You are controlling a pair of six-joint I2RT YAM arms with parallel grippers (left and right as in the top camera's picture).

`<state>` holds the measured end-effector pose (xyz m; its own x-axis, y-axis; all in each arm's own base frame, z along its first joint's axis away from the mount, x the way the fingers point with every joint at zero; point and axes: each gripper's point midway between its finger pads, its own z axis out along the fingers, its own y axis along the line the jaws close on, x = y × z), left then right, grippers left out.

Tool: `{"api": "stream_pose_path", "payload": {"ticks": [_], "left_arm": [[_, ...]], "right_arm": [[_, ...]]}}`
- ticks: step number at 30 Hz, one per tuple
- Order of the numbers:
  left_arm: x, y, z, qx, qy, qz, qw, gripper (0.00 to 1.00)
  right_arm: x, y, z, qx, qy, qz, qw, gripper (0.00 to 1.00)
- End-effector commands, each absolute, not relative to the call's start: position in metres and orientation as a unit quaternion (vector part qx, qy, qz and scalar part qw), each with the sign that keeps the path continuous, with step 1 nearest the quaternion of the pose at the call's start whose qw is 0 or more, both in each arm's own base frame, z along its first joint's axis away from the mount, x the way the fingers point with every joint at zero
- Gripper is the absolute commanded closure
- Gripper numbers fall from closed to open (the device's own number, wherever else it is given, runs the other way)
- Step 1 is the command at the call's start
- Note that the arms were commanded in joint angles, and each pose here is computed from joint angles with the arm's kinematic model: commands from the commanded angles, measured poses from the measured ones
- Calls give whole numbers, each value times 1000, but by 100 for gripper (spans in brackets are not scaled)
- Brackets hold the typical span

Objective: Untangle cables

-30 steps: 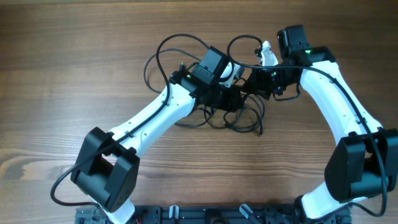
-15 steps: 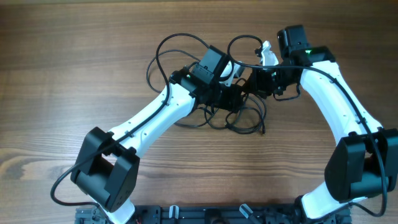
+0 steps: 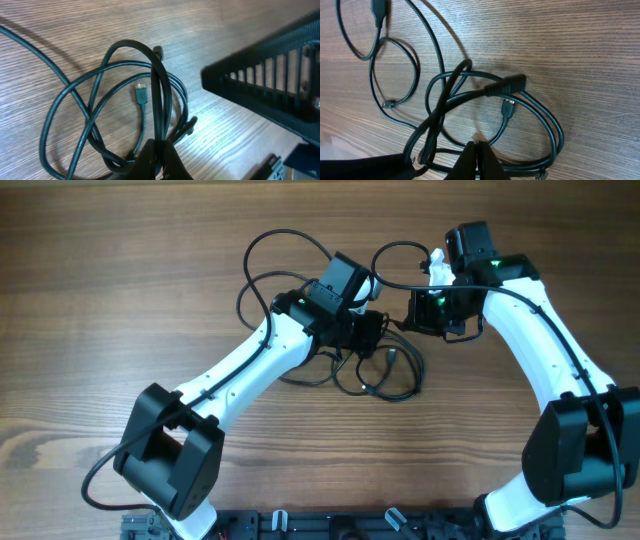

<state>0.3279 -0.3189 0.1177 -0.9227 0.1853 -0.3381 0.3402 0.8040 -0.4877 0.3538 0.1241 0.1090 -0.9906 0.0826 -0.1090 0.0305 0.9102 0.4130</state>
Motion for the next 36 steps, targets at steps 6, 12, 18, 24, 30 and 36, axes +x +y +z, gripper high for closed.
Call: {"api": "stream_pose_path", "payload": {"ticks": [6,12,18,24,30,36], "left_arm": [[335,-305,171,153,925,-271,215,96],[318,-294,252,234,874,-285,316,96],[303,-282,256,318,854,-247,329,96],[303,-282,255,328,851,-243,331,96],[306,-284,259,326,847,-246,340,96],[334,-256,258,115,903,-245,334,96]], "right_arm": [[366,154,140,2,947,307,92,69],[373,177,162,-26,916,385,111,68],[382,181,202,-47,876,459,142,68],[379,150,222,-37,869,463,168,68],[365,169,232,-68,853,494,155,69],[361,176,232,-76,853,495,148,71]]}}
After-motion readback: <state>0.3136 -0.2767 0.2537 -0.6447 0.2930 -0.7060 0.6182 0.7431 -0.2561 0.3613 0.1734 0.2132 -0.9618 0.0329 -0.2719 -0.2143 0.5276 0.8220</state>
